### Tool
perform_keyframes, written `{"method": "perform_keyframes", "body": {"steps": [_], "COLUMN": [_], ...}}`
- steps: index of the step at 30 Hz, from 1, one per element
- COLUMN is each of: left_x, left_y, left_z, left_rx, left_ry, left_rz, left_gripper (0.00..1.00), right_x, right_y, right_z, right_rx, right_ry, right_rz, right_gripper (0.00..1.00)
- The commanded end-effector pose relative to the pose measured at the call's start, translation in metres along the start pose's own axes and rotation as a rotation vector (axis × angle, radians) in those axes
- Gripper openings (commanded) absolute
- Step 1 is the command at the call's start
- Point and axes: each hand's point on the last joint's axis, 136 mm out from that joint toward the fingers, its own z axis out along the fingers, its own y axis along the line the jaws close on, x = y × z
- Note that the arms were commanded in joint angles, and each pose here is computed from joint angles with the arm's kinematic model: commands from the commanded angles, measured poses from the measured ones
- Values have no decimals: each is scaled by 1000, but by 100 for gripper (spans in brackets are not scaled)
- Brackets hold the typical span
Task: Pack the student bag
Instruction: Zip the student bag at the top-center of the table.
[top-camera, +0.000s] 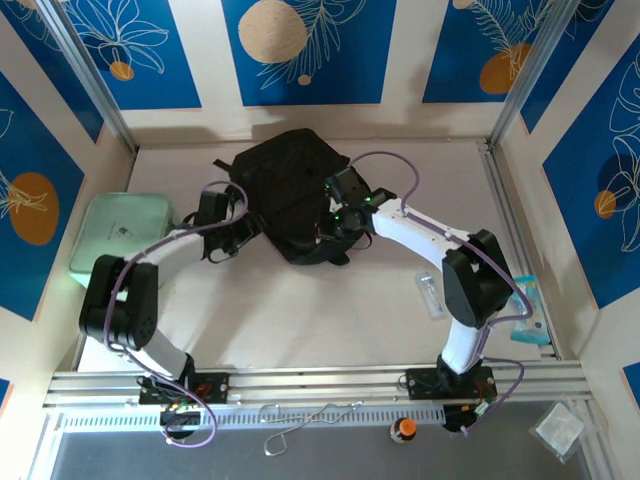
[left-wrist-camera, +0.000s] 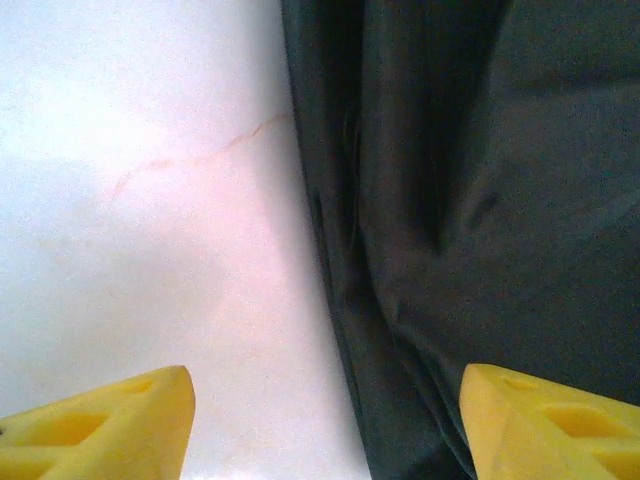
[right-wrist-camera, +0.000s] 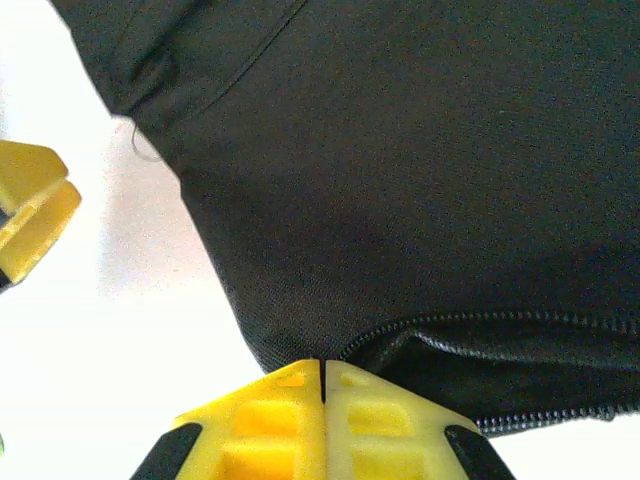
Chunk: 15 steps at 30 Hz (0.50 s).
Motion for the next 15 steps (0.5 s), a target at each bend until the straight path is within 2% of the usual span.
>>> {"method": "perform_keyframes", "body": {"steps": [1, 6, 15], "left_x": [8, 34, 52], "left_y": [-28, -58, -69], "left_z": [-9, -3, 22], "left_rx": [134, 226, 230], "left_ry": [-15, 65, 108], "left_rz": [-80, -116, -141], "left_gripper": [73, 69, 46], "right_x": [7, 19, 28], "right_y": [25, 31, 21], "right_z": [7, 12, 8], "right_rx": [-68, -98, -81], "right_ry": [36, 69, 72], "right_rz": [-47, -40, -21], "right_gripper": [0, 0, 0]}}
